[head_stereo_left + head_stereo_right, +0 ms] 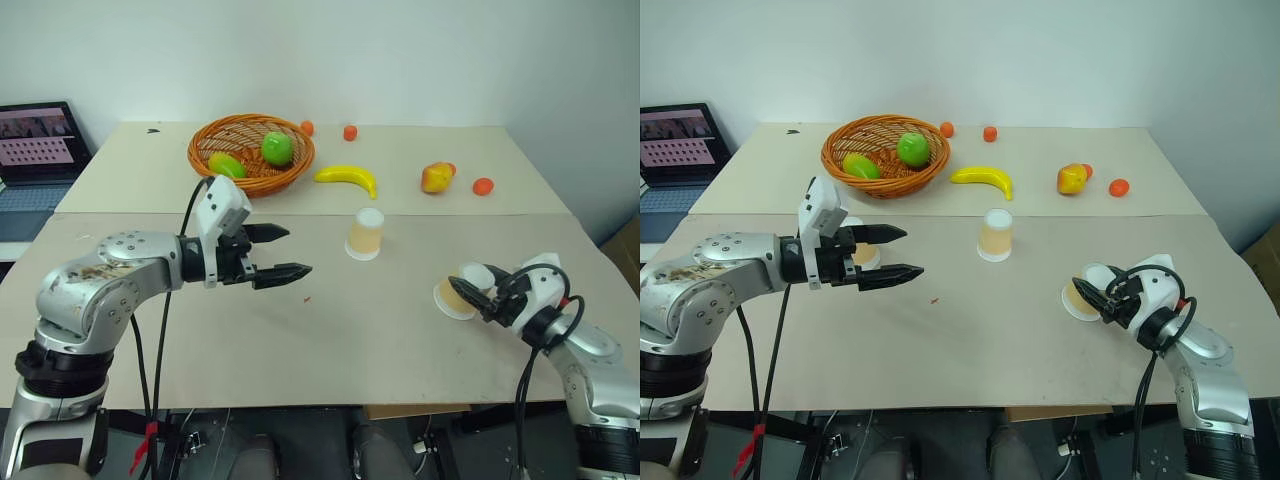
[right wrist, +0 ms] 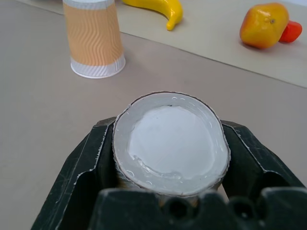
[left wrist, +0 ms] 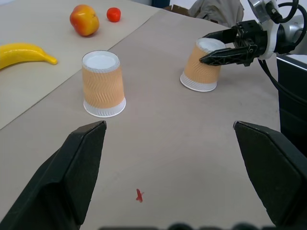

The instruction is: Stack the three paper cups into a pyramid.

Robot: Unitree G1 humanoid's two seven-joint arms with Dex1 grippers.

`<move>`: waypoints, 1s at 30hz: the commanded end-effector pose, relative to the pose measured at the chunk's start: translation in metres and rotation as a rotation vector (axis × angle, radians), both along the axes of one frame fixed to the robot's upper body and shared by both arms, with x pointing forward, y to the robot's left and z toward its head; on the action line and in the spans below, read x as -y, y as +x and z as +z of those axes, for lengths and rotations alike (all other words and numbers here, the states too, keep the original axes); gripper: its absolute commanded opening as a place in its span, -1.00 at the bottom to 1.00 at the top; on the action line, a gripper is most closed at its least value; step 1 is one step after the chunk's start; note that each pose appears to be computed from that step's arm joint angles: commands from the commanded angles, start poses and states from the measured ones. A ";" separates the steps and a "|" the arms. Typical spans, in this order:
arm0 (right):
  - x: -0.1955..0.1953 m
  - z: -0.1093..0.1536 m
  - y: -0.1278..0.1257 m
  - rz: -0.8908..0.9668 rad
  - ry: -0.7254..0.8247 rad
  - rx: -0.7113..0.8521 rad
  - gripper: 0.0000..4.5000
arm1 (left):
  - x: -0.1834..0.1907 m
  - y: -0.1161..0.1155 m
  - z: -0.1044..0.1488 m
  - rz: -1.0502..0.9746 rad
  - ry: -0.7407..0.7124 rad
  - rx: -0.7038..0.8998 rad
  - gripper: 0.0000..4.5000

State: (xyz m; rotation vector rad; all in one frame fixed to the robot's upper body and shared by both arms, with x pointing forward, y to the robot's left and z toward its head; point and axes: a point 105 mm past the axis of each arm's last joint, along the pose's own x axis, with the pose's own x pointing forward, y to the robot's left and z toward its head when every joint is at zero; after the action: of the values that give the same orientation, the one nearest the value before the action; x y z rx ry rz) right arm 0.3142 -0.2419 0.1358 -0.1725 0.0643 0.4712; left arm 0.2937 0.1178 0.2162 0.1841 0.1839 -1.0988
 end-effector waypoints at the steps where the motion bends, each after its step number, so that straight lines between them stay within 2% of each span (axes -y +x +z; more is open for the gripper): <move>1: -0.038 0.037 0.002 0.123 -0.014 0.078 0.17 | -0.011 -0.005 0.011 0.008 0.022 0.042 1.00; 4: -0.057 0.045 0.002 0.167 -0.005 0.078 0.17 | -0.018 -0.007 0.009 0.015 0.046 0.030 1.00; 6: -0.096 0.059 0.005 0.261 0.028 0.107 0.17 | -0.046 -0.005 -0.013 0.088 0.139 0.000 1.00; 8: -0.121 0.069 0.009 0.302 0.060 0.119 0.17 | -0.060 -0.004 -0.023 0.138 0.152 -0.016 1.00; 13: -0.171 0.073 0.013 0.401 0.115 0.088 0.17 | -0.060 -0.014 -0.037 0.158 0.145 -0.020 1.00; 21: -0.225 0.040 0.003 0.528 0.090 -0.016 0.17 | -0.046 -0.008 -0.028 0.170 0.091 0.042 1.00; 30: -0.228 0.018 0.009 0.523 0.115 -0.090 0.17 | -0.029 -0.001 -0.007 0.153 0.052 0.077 1.00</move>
State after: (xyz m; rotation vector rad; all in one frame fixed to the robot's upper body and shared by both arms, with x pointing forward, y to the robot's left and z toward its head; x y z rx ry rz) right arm 0.3219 -0.0164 0.1431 -0.0589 0.1311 0.9956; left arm 0.2955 0.1543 0.1974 0.2347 0.1986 -0.9111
